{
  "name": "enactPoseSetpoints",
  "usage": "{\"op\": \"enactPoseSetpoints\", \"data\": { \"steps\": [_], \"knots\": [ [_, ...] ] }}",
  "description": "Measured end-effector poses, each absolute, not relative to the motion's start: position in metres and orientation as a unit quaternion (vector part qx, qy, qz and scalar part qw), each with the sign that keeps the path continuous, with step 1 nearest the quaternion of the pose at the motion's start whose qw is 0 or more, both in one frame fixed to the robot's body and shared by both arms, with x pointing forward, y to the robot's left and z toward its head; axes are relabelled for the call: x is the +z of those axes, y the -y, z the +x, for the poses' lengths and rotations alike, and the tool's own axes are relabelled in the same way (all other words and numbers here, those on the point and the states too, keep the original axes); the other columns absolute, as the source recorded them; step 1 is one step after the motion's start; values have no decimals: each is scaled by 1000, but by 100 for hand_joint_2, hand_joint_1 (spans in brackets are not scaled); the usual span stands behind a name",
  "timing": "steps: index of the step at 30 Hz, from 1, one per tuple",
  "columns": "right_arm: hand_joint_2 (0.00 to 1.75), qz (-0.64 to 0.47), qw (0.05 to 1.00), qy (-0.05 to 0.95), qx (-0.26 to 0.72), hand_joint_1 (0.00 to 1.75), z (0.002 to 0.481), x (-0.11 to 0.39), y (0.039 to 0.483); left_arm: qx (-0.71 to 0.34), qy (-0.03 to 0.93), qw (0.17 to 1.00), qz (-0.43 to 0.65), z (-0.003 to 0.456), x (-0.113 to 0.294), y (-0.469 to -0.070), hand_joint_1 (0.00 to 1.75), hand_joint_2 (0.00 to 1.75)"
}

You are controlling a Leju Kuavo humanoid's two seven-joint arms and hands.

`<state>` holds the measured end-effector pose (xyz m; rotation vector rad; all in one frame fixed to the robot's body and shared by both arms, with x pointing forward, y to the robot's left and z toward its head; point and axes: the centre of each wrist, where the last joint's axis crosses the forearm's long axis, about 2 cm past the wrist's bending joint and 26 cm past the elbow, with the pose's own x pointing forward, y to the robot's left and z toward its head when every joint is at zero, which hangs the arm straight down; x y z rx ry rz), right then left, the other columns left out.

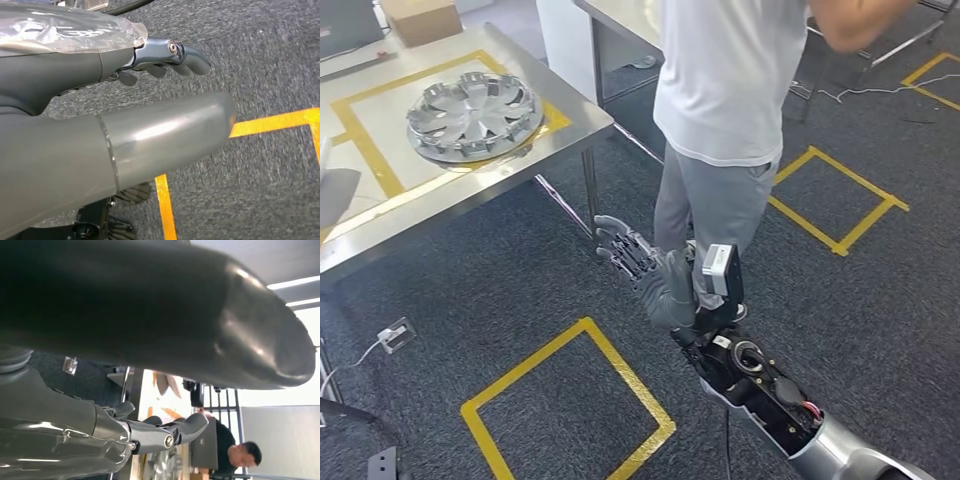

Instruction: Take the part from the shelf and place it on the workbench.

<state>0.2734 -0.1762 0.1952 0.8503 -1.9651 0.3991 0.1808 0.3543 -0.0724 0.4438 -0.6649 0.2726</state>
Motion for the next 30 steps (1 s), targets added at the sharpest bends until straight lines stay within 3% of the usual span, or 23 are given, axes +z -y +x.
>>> {"op": "enactPoseSetpoints", "data": {
  "steps": [30],
  "knots": [
    [0,343,469,799,155,0,274,192,177,125,328,911,216,186,-70,-351,0,0]
  ]
}}
